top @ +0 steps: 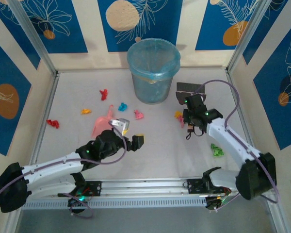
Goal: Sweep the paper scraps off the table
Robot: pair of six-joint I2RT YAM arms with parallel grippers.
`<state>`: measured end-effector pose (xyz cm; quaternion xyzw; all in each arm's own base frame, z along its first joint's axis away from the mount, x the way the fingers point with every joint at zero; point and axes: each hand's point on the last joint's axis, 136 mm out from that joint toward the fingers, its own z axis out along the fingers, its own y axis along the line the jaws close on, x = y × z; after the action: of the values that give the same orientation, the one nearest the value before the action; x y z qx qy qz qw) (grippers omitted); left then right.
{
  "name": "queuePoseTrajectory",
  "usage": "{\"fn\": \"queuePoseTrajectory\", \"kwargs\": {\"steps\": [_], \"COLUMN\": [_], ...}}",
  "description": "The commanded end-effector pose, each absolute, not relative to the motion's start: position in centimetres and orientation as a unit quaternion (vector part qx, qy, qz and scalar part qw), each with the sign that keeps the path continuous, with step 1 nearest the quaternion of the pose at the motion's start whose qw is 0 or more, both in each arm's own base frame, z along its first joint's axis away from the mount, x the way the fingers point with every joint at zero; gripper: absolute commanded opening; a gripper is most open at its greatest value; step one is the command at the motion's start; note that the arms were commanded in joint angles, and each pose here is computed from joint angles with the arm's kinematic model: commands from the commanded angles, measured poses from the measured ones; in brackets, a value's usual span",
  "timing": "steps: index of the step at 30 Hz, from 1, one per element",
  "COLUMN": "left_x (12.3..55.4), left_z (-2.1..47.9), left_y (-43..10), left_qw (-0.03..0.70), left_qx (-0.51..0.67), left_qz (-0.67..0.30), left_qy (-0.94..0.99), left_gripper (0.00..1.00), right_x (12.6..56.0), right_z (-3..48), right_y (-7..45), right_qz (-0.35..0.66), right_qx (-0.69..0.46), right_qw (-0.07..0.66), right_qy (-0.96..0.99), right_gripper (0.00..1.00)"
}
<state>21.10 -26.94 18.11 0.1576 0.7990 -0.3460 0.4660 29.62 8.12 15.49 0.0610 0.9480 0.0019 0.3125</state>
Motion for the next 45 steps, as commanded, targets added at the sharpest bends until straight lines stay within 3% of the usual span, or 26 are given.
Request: {"fn": "queuePoseTrajectory", "kwargs": {"steps": [1,6,12,17,25,37,45], "left_x": [19.8,19.2,18.6,18.7,19.2,21.3,22.7], "left_z": [20.0,20.6,20.2,18.9,17.2,13.7,14.6], "left_y": [-28.0,-28.6,-29.8,-30.8,-30.6,-26.4,-24.3], "left_qw": [0.468,0.458,0.421,0.381,0.347,0.335,0.35], "left_qx": [0.168,0.17,0.169,0.16,0.117,0.001,-0.047], "left_qz": [-0.404,-0.434,-0.461,-0.459,-0.445,-0.373,-0.415], "left_qy": [0.768,0.757,0.762,0.787,0.818,0.865,0.838], "left_gripper": [1.0,1.0,0.99,0.88,0.78,0.75,0.73], "right_x": [25.4,20.7,16.8,15.2,15.0,16.0,16.4], "right_z": [14.8,14.8,14.1,14.6,14.3,15.1,14.5], "right_y": [8.2,8.7,13.3,17.6,23.2,27.5,30.0], "right_qz": [-0.008,-0.03,0.032,0.053,0.04,0.072,0.096], "right_qx": [0.087,0.107,0.067,0.011,-0.053,-0.072,-0.103], "right_qw": [0.271,0.238,0.172,0.168,0.165,0.186,0.189], "right_qy": [0.959,0.965,0.982,0.984,0.984,0.977,0.972], "right_gripper": [0.0,0.0,0.0,0.0,0.0,0.0,0.0]}}
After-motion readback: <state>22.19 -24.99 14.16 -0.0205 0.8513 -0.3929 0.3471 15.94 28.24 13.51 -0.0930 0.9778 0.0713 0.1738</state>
